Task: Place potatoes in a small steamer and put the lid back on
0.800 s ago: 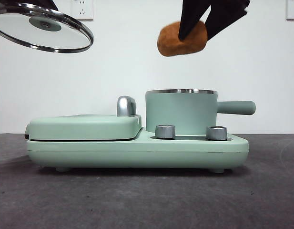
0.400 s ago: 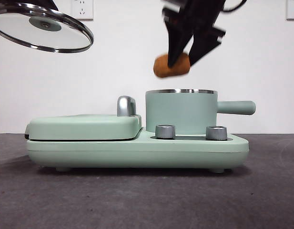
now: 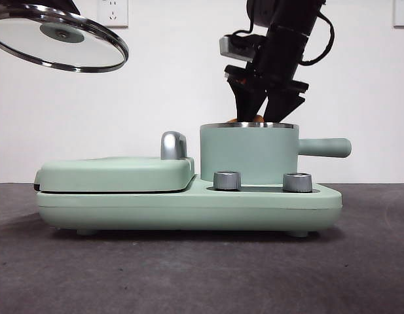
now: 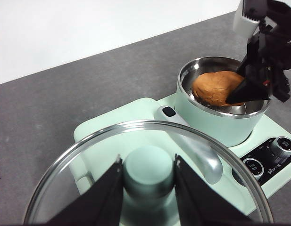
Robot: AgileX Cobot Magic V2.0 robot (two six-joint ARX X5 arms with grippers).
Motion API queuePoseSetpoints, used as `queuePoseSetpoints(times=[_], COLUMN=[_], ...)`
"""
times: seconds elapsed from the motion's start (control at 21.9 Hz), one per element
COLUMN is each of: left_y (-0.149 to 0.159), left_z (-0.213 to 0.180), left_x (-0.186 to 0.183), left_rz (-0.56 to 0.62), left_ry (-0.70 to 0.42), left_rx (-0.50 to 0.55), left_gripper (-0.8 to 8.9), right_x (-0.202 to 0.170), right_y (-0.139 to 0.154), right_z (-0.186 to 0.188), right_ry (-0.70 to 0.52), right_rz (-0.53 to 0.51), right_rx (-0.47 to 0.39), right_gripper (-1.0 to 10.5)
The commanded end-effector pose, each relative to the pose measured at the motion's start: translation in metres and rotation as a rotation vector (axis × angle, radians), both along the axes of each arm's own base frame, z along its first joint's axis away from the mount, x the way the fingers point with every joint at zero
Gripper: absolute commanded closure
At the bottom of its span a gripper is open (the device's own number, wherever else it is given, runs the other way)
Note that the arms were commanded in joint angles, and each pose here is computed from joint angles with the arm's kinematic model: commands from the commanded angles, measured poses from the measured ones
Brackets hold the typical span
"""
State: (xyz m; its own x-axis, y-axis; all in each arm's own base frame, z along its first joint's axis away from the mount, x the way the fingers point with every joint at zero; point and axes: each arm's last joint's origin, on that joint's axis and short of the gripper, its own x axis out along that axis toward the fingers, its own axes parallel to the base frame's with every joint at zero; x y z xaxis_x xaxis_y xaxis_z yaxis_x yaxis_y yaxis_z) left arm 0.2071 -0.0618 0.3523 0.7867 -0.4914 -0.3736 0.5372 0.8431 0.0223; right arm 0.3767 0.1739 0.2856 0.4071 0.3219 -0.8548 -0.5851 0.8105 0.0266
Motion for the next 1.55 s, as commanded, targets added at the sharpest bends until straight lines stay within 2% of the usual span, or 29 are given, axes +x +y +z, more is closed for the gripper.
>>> queuePoseSetpoints(times=[0.05,0.27,0.41,0.68,0.82,0.91,1.05,1.23,1.55], left_y=[0.000,0.000,0.000,0.000,0.000,0.000,0.000,-0.001,-0.008], left_z=[0.009,0.009,0.009,0.009,0.009,0.008,0.008,0.008,0.009], left_x=[0.000,0.000,0.000,0.000,-0.001,-0.001,-0.001,-0.001,0.000], left_rz=[-0.003,-0.003,-0.003,-0.003,-0.004,-0.004,-0.004,-0.007,-0.037], left_ry=[-0.050,-0.050,-0.050,-0.049,-0.047,-0.046,-0.046,-0.046,-0.065], left_rx=[-0.010,-0.010,-0.010,-0.010,-0.010,-0.010,-0.010,-0.010,-0.021], left_gripper=[8.05,8.04,8.04,8.04,8.04,8.04,8.04,8.05,8.05], right_x=[0.007,0.009,0.010,0.008,-0.009,-0.022,-0.050,-0.096,-0.156], right_y=[0.003,0.002,0.003,0.002,-0.013,-0.027,-0.049,-0.075,-0.098], right_z=[-0.003,-0.004,-0.006,0.004,0.033,0.053,0.075,0.068,0.035], right_ry=[-0.008,-0.010,-0.014,-0.032,-0.031,-0.055,-0.153,-0.249,-0.294], right_rz=[0.004,0.003,0.002,0.000,-0.063,-0.064,-0.071,-0.112,-0.145], right_rx=[-0.005,-0.004,-0.003,0.016,0.050,0.099,0.175,0.224,0.259], right_gripper=[7.2,7.1,6.4,6.4,6.4,6.4,6.4,6.4,6.4])
